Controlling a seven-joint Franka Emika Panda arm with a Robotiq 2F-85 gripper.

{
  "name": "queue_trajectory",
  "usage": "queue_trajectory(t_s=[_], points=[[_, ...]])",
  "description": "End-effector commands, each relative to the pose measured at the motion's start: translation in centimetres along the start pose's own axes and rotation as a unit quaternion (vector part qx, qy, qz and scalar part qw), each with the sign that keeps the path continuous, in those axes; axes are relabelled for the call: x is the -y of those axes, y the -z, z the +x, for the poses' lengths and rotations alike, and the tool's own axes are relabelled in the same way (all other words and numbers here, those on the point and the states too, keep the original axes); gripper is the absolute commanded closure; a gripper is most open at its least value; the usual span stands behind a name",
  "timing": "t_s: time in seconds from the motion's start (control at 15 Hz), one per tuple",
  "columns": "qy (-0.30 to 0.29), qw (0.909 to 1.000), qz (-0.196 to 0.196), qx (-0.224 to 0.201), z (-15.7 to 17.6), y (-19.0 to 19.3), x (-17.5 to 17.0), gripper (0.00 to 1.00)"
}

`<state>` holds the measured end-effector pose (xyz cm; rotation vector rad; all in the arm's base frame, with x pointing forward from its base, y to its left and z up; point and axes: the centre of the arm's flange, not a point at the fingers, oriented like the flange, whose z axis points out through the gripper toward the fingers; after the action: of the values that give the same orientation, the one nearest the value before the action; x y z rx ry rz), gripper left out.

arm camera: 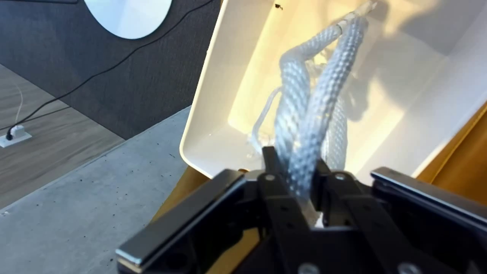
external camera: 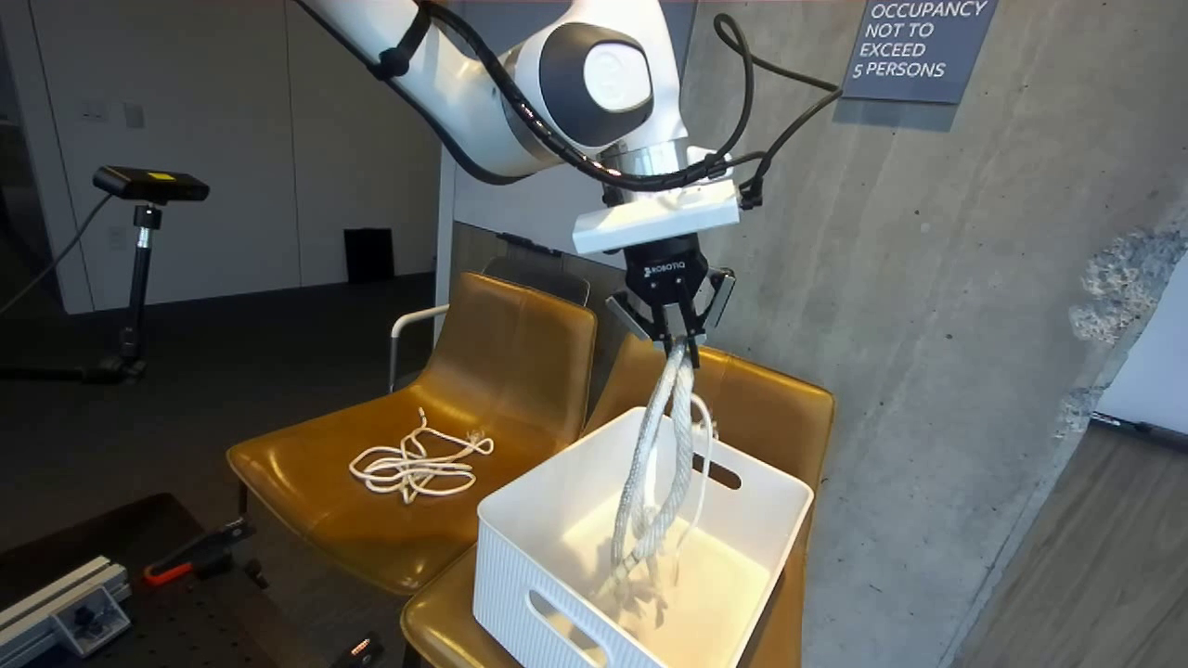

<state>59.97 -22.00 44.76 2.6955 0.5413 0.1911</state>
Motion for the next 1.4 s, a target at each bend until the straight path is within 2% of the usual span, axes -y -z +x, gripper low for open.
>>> queue_trajectory(t_s=[0.0, 0.2, 0.4, 0.73, 1.0, 1.13, 1.33], points=[[0.002, 0.9997, -0.007, -0.024, 0.2, 1.8, 1.7, 0.46], [0.009, 0.9994, -0.007, -0.034, 0.8, 3.0, 3.1, 0.23], [0.034, 0.9981, 0.003, -0.051, 1.9, 3.8, 7.8, 0.02], [0.086, 0.9924, 0.04, -0.079, 5.1, 3.7, 19.7, 0.0], [0.137, 0.9836, 0.076, -0.089, 6.9, 2.6, 30.0, 0.0], [0.16, 0.979, 0.091, -0.088, 7.6, 1.2, 34.4, 0.0], [0.185, 0.9728, 0.107, -0.089, 8.4, -1.3, 39.1, 0.0]])
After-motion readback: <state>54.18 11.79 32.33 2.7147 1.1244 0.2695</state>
